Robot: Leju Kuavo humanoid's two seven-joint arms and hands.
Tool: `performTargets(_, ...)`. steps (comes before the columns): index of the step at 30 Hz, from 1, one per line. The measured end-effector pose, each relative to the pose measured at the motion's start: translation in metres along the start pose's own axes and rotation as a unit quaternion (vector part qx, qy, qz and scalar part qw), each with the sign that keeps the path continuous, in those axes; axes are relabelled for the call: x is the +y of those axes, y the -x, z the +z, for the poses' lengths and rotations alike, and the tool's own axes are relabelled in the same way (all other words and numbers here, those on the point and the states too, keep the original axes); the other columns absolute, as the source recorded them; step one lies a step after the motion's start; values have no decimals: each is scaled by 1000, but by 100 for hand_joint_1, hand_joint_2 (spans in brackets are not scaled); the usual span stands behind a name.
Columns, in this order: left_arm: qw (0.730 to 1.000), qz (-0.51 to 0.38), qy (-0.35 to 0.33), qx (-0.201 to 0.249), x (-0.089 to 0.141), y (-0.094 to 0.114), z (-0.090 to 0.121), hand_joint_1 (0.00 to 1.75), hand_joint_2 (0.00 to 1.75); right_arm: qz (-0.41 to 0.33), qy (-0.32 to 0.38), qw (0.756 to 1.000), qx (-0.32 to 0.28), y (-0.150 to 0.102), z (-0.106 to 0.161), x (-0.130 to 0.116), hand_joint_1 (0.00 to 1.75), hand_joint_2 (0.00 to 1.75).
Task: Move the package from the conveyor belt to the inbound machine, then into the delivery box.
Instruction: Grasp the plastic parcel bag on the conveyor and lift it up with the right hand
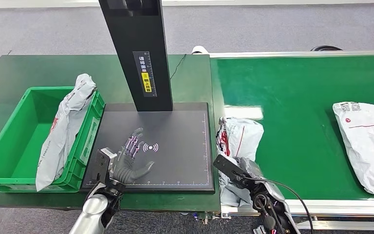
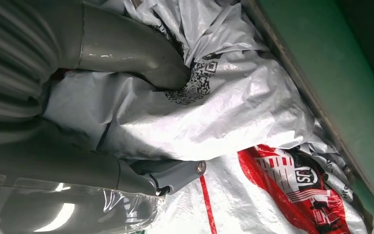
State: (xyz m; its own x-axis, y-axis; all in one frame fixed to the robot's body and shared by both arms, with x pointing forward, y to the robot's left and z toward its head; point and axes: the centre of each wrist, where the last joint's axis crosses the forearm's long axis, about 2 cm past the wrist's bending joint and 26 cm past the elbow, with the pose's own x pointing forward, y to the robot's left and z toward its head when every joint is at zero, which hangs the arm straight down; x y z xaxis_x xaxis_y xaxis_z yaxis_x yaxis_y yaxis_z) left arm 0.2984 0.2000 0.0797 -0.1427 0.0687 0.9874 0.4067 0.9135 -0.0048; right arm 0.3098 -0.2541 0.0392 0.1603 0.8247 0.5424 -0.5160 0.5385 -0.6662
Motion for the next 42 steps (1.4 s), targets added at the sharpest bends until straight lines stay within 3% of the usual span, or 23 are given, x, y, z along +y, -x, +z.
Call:
performTargets(8, 1000, 0, -1, -1, 0, 0, 0, 0, 175, -4, -5, 1000, -11, 1, 0, 2, 175, 175)
performTargets(12, 1000, 1, -5, -3, 1, 1, 3, 0, 175, -33, 41, 998, -46, 1, 2, 3, 175, 175)
performTargets(14, 1000, 3, -9, -6, 1, 3, 7, 0, 175, -111, 115, 981, -107, -1, 7, -1, 175, 175)
performTargets(17, 1000, 3, -13, -10, 1, 4, 12, 0, 175, -224, 223, 929, -191, -10, 15, -24, 175, 175)
performTargets(26, 1000, 4, -20, -15, 4, 5, 18, 0, 175, -272, 349, 851, -283, -20, 32, -46, 175, 175)
performTargets(42, 1000, 3, -21, -16, 5, 5, 19, 0, 175, -280, 377, 831, -297, -24, 41, -55, 175, 175)
